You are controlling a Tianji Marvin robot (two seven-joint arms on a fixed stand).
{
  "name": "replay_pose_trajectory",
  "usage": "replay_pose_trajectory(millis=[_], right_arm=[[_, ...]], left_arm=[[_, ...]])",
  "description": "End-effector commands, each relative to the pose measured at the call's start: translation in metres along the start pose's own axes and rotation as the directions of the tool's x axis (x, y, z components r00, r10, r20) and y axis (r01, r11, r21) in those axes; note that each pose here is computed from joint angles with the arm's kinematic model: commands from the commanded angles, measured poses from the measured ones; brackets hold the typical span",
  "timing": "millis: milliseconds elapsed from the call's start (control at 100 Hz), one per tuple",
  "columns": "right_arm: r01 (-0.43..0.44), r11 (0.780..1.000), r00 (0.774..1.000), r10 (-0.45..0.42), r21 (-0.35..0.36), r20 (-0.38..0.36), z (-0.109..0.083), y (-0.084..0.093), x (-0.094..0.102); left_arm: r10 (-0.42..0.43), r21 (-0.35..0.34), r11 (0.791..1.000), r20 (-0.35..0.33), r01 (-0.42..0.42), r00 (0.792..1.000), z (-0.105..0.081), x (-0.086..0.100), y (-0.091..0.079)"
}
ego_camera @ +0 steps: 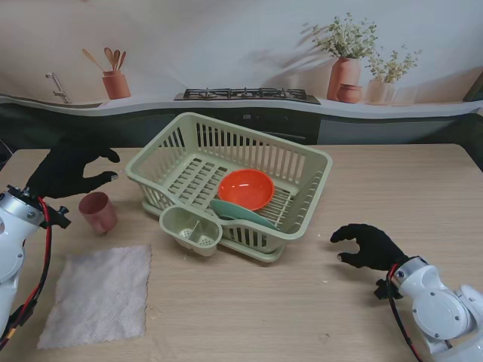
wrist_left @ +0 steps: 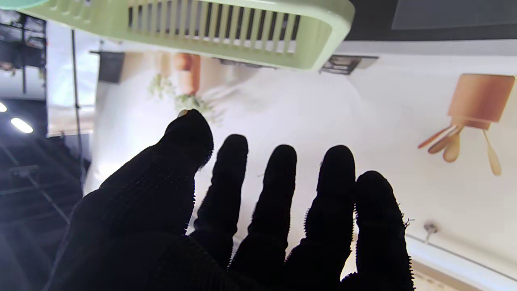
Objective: Clear dishes and wipe the table
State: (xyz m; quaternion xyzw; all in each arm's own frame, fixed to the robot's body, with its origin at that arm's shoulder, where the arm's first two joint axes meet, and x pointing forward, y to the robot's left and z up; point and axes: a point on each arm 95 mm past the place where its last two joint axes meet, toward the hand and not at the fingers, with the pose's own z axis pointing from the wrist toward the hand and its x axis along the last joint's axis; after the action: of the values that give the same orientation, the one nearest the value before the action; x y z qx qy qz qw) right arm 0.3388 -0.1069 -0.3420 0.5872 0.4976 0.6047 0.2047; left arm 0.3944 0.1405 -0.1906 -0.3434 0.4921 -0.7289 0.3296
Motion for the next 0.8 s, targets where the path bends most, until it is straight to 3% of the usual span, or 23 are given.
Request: replay_pose_trajectory(millis=[0,470,790], right_arm=[[0.001,1.0,1.0,-0.001,0.02,-0.002,0.0,-0.003,0.001],[-0.003,1.0,1.0,0.003,0.027,0.003,0.001,-0.004,0.002],[-0.002,0.999,1.0,0.002,0.034,0.004,0.001,-0.005,0.002]], left_arm=[[-0.005,-0.016,1.0,0.009,0.005,1.0,-0.006,-0.002,0.007],[0.169,0.027,0.985,0.061,-0.171,0.984,-0.032,-0.011,0.027],[0.215,0.023,0.975,0.132,-0.22,0.968,-0.053,-0.015,0.053]])
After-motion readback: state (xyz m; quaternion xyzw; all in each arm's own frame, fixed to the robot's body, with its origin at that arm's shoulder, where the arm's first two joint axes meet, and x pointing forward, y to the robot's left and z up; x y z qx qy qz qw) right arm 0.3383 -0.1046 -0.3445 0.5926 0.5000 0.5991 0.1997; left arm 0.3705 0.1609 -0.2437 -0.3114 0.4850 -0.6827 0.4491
